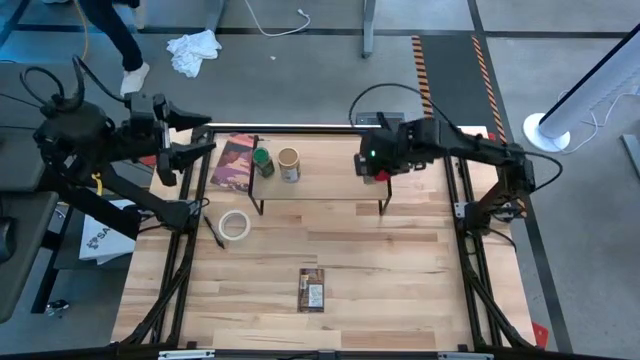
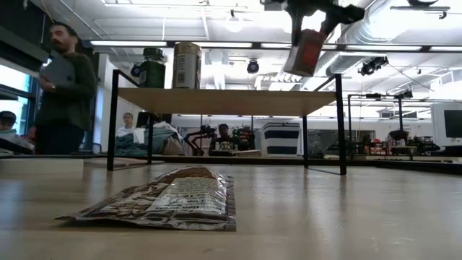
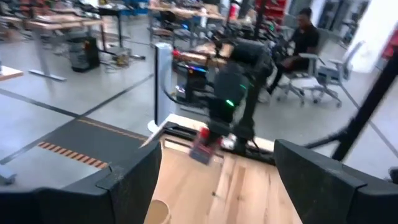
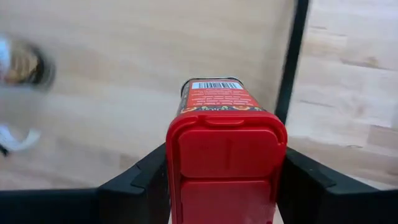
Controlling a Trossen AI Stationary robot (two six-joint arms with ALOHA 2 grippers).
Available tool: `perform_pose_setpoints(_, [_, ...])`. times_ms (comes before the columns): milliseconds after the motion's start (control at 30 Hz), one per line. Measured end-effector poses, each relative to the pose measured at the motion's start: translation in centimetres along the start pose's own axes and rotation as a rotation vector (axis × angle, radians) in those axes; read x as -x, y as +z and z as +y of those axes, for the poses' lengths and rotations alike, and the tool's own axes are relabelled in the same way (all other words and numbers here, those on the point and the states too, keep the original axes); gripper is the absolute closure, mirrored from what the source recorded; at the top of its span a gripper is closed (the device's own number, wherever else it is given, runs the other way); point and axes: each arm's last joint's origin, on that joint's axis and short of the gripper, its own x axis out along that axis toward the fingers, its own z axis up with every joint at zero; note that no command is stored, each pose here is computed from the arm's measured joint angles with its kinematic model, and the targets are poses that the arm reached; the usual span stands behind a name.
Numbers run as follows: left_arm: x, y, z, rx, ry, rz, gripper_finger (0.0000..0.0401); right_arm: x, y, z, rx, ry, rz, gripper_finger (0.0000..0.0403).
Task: Shelf spices
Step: Put the red seasoning can on the shelf
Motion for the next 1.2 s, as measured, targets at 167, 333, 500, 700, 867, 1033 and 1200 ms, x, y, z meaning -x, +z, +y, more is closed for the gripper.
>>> perform_pose_setpoints(167, [0.0,-0.2,0.0,-0.012,-0.011,0.019,0.0091,-0.9,1.9,-0.4,-0.043,-0.015,-0.008,0.0198])
perform_pose_setpoints(333, [0.0,-0.3,0.0,-0.008,-0.009,0.025,0.0091,-2.3,2.7,-0.2,-0.005,-0.034,0.049,0.0187])
perform_pose_setpoints(500, [0.0,-0.3,0.0,-0.006,-0.008,0.025,0.0091,-3.7,2.9,0.3,0.022,-0.069,0.066,0.0143])
perform_pose_setpoints(700, [0.0,-0.3,0.0,-0.006,-0.003,0.024,0.0091,-4.5,3.4,0.6,0.064,-0.074,0.063,0.0148])
perform_pose_setpoints(867, [0.0,-0.3,0.0,-0.005,-0.002,0.025,0.0091,-3.6,4.3,0.8,0.088,-0.024,0.003,0.0148])
perform_pose_setpoints(1033, [-0.1,-0.3,0.1,0.011,0.030,0.024,0.0091,-1.9,5.3,0.8,0.114,0.019,-0.049,0.0147])
perform_pose_setpoints(1200, [-0.1,-0.4,0.2,0.010,0.054,0.026,0.0091,0.6,6.1,0.4,0.210,-0.005,-0.139,0.0150])
